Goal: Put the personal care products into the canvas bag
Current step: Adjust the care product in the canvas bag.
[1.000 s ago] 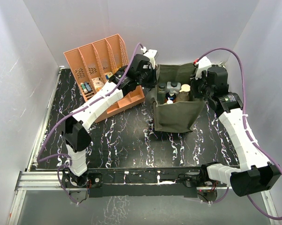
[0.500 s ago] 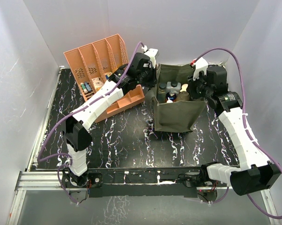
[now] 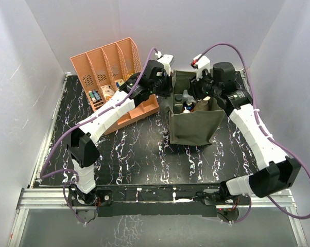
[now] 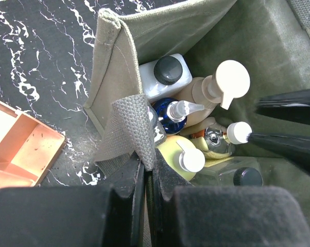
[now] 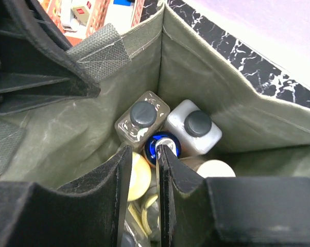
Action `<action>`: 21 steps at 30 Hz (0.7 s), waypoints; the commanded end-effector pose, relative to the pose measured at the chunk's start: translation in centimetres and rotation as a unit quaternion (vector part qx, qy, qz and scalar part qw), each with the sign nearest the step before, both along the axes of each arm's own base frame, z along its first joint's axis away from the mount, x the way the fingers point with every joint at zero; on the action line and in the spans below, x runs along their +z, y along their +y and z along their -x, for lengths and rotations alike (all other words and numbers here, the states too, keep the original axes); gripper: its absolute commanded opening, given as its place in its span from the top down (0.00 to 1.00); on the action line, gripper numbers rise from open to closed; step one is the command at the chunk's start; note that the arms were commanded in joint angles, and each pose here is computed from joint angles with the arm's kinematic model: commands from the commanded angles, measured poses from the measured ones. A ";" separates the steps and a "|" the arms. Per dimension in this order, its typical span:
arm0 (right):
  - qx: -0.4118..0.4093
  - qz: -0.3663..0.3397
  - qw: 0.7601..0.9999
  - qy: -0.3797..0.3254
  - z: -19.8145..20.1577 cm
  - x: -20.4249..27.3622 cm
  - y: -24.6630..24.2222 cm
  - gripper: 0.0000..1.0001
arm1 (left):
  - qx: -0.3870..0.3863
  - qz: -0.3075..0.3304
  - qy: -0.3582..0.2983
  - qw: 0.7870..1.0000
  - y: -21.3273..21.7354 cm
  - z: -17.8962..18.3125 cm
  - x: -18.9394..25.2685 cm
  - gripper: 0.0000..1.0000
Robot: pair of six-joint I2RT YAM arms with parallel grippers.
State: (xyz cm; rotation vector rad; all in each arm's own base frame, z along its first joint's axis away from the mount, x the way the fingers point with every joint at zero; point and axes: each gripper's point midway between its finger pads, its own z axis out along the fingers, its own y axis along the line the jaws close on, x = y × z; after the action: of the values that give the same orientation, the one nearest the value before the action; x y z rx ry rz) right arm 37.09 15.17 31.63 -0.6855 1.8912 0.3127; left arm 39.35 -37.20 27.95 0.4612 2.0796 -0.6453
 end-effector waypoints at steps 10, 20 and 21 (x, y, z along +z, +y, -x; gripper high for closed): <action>0.112 0.017 0.993 0.021 -3.3 -6.9 4.4 0.76 | -0.001 0.074 -0.109 0.991 0.7 -0.1 9.5 1.00; 0.121 0.035 0.991 0.046 -4.1 -10.3 4.8 0.77 | 0.010 0.071 -0.109 0.991 1.1 -0.6 9.0 1.00; 0.116 0.036 0.992 0.047 -4.3 -10.5 4.7 0.78 | 0.009 0.071 -0.108 0.992 1.1 -0.6 9.0 1.00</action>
State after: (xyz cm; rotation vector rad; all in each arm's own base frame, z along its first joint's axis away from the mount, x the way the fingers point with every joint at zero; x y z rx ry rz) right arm 39.61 19.67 20.67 -0.9660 1.9828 0.4829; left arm 39.66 -37.10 27.94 0.4768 2.0628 -0.6266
